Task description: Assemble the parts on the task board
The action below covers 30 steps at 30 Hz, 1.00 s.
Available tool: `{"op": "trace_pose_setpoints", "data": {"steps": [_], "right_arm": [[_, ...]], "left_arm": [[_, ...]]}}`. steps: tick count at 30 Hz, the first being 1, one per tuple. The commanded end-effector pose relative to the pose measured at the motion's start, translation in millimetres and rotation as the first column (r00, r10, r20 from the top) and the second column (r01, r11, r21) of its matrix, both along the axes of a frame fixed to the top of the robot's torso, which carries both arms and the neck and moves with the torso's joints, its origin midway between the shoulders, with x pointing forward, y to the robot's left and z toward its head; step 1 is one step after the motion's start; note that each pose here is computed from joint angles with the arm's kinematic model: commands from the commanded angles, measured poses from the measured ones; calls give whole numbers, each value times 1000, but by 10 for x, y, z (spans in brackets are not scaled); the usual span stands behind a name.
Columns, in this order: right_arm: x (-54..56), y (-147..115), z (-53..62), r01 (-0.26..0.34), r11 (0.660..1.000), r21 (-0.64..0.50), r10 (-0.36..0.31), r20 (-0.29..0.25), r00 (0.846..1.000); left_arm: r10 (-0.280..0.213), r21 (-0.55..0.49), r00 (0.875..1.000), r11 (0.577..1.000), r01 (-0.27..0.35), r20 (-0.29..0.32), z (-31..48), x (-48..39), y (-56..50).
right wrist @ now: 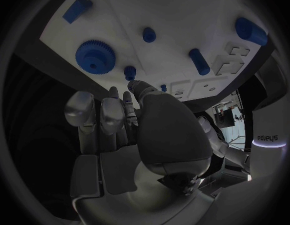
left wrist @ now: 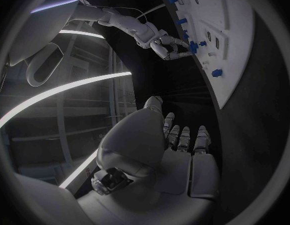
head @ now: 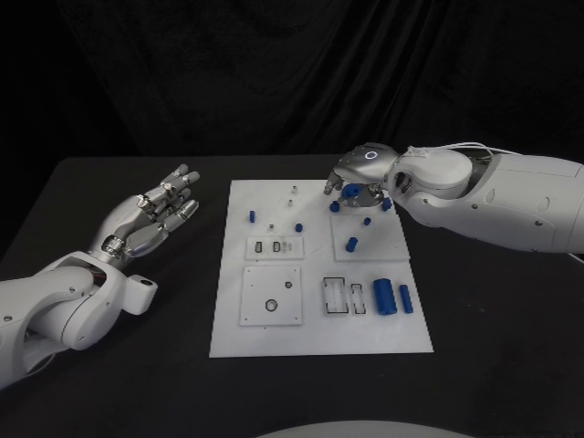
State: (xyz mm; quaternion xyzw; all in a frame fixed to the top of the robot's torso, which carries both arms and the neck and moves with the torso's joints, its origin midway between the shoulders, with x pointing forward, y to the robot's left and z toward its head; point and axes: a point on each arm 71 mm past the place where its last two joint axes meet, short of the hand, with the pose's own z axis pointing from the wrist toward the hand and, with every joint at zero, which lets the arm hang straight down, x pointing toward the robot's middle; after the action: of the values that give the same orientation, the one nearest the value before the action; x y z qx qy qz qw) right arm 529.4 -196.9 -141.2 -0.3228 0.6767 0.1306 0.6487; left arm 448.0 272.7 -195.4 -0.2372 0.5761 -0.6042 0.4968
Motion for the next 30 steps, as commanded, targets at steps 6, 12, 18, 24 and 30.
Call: {"op": "trace_pose_setpoints", "data": {"steps": [6, 12, 18, 24, 30], "right_arm": [[10, 2, -45, -5, 1000, -18, 5, -12, 1000], [6, -6, -63, -12, 1000, -22, 12, -21, 1000], [1, -27, -74, -13, 1000, -27, 12, -29, 999], [0, -41, -93, -7, 999, -39, 6, -44, 999], [13, -41, -121, -7, 999, -43, 5, -51, 999]], "left_arm": [[-56, -64, 985, 996, 68, 165, 133, -42, -33], [-57, -64, 985, 996, 69, 164, 130, -34, -33], [-57, -63, 985, 996, 68, 163, 129, -34, -25], [-58, -63, 985, 996, 69, 160, 127, -31, -26], [-58, -61, 986, 996, 68, 157, 123, -25, -30]]}}
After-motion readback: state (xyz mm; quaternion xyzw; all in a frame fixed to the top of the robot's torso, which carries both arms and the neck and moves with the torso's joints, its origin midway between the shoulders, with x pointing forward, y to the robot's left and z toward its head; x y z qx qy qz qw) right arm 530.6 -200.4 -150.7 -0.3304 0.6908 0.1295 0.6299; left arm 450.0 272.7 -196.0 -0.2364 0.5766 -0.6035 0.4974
